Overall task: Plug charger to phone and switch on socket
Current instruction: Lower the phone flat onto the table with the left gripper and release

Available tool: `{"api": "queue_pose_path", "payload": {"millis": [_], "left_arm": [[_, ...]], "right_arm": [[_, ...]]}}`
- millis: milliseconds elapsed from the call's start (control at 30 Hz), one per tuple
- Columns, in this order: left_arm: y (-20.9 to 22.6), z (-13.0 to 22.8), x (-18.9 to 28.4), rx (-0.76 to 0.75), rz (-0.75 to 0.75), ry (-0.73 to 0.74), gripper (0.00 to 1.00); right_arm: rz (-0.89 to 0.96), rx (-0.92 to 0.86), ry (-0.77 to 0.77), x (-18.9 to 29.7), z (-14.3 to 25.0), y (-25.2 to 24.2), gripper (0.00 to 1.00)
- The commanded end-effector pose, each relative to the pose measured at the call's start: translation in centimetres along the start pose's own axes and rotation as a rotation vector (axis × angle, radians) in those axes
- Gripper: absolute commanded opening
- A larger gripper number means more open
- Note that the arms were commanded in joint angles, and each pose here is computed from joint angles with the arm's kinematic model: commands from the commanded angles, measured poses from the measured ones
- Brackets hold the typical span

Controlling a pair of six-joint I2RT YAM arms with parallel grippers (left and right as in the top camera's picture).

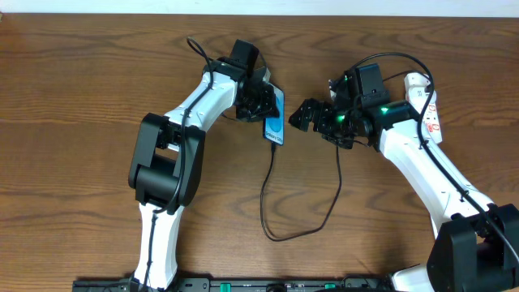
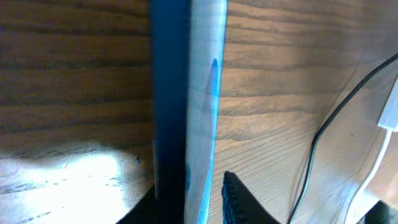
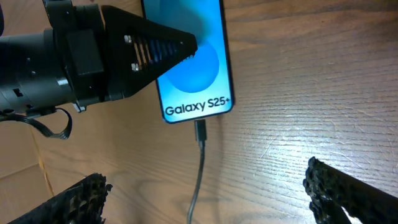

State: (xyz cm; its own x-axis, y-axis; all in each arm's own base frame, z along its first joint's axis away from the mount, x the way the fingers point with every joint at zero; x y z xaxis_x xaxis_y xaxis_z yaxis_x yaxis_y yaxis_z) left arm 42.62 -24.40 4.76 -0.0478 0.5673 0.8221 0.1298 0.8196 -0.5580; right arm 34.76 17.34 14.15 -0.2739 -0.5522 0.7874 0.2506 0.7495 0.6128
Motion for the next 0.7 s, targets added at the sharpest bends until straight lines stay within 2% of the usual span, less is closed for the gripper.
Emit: {"api": "queue_pose_path", "payload": {"millis": [0, 233, 533, 667], "left_arm": [[0.4, 0.5, -0.1, 0.017, -0.013, 0.017, 0.29], [0.7, 0.8, -0.1, 0.025, -0.032, 0.027, 0.3], [2.7, 1.2, 0.1, 0.044, -0.16, 0.028, 0.31], [3.5, 1.3, 0.3, 0.048, -0.209, 0.026, 0.38]], "right_arm": [[0.002, 0.027, -0.007, 0.2, 0.1, 0.2, 0.99], [0.004, 0.026, -0.006, 0.2, 0.1, 0.2, 0.99], [0.013, 0.022, -0.006, 0.2, 0.2, 0.0, 0.99], [0.02, 0.02, -0.005, 0.2, 0.2, -0.2, 0.99]]}}
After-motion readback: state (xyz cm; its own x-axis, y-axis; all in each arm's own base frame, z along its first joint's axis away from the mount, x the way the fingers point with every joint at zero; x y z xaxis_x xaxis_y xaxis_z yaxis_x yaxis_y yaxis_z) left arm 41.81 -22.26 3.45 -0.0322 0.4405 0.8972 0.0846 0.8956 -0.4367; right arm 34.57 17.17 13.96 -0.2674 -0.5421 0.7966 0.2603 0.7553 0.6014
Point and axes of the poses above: each gripper's point midway between its finger pads, its own x axis back along the fingers, its own y axis along the line the jaws close on, z = x × y, the point moved 2 cm from there along x, back along the fingers, and after that the axes turned 8 degrees about -x, right-handed, at the moved point
